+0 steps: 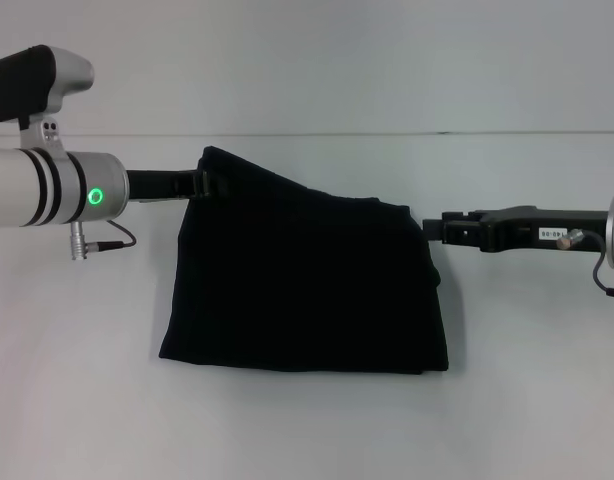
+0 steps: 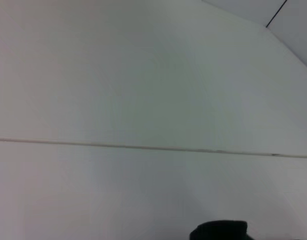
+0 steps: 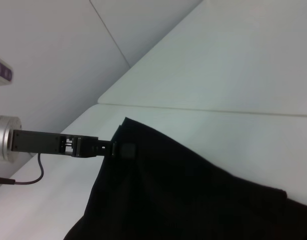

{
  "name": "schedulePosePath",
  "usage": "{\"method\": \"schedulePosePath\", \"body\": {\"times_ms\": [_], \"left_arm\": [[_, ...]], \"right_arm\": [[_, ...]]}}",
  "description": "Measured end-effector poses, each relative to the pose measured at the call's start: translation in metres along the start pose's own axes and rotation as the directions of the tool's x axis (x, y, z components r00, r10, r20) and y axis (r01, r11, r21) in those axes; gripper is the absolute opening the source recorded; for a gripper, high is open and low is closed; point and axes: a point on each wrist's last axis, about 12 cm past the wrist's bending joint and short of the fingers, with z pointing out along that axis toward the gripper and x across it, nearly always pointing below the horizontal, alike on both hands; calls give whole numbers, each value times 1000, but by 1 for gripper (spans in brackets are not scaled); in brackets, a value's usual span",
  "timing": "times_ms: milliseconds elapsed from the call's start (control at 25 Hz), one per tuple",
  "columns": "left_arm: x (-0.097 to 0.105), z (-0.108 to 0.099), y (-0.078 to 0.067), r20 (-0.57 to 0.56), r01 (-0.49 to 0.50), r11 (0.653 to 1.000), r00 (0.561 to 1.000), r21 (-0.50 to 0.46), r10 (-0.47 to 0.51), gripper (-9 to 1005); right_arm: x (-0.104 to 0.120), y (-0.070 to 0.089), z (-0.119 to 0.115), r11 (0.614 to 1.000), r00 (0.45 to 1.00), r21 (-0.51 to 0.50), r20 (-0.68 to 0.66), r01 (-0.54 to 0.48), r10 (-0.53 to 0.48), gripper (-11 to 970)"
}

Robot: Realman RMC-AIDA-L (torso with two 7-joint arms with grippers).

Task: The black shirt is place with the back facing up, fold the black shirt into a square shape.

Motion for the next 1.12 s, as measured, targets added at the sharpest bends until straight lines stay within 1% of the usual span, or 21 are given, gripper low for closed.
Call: {"method": "schedulePosePath", "body": {"times_ms": [120, 200, 320, 440, 480, 560, 600, 680, 760, 840, 880, 920, 960, 1000, 1040, 1120], "left_arm": [[0, 1, 3, 19, -3, 999, 1000, -32, 4, 207], [0, 0, 6, 30, 0, 999, 1000, -51, 2, 209], [-1, -3, 12, 41, 1, 997, 999, -76, 2, 311], [-3, -14, 23, 54, 0, 996, 999, -88, 5, 409], [-5, -24, 27, 65, 2, 997, 998, -81, 3, 439], [-7, -38, 31, 78, 7, 999, 997, -51, -3, 499], [-9, -46, 31, 87, 4, 1000, 996, -28, -1, 530], [-9, -60, 29, 79, -15, 999, 997, 32, 12, 590], [-9, -70, 22, 53, -69, 992, 997, 103, 64, 650], [-5, -76, 11, 18, -157, 967, 988, 200, 156, 721], [-2, -77, 4, 8, -205, 945, 978, 256, 210, 757], [0, -77, 0, 6, -234, 927, 970, 295, 243, 792], [3, -76, -7, 9, -274, 899, 958, 340, 288, 828], [5, -74, -11, 13, -300, 881, 948, 367, 317, 826], [8, -71, -17, 18, -334, 854, 934, 398, 357, 824], [14, -65, -26, 15, -386, 813, 906, 436, 423, 820]], "right_arm": [[-2, 0, 1, 1000, 1000, 4, 3, 8, -8, 514], [-3, 0, 1, 1000, 1000, 4, 11, 11, -11, 494], [-6, 0, 0, 1000, 999, 1, 38, 25, -25, 464], [-10, -1, -5, 999, 997, -5, 75, 36, -36, 475], [-12, -1, -7, 999, 996, -7, 84, 38, -38, 479], [-15, -3, -12, 999, 994, -10, 99, 49, -47, 486], [-16, -3, -14, 998, 993, -11, 101, 57, -55, 522], [-18, -4, -17, 997, 992, -11, 100, 73, -72, 594], [-21, -4, -20, 995, 991, -16, 92, 102, -100, 666], [-22, -2, -22, 987, 985, -34, 77, 157, -154, 683], [-22, 0, -23, 982, 981, -47, 69, 184, -181, 692], [-23, 1, -23, 975, 976, -58, 59, 214, -211, 701], [-23, 3, -23, 970, 972, -68, 49, 233, -230, 709], [-24, 4, -23, 965, 968, -79, 37, 250, -248, 718], [-25, 6, -23, 959, 963, -89, 22, 268, -267, 726], [-27, 10, -23, 948, 953, -109, -8, 301, -303, 731]]}}
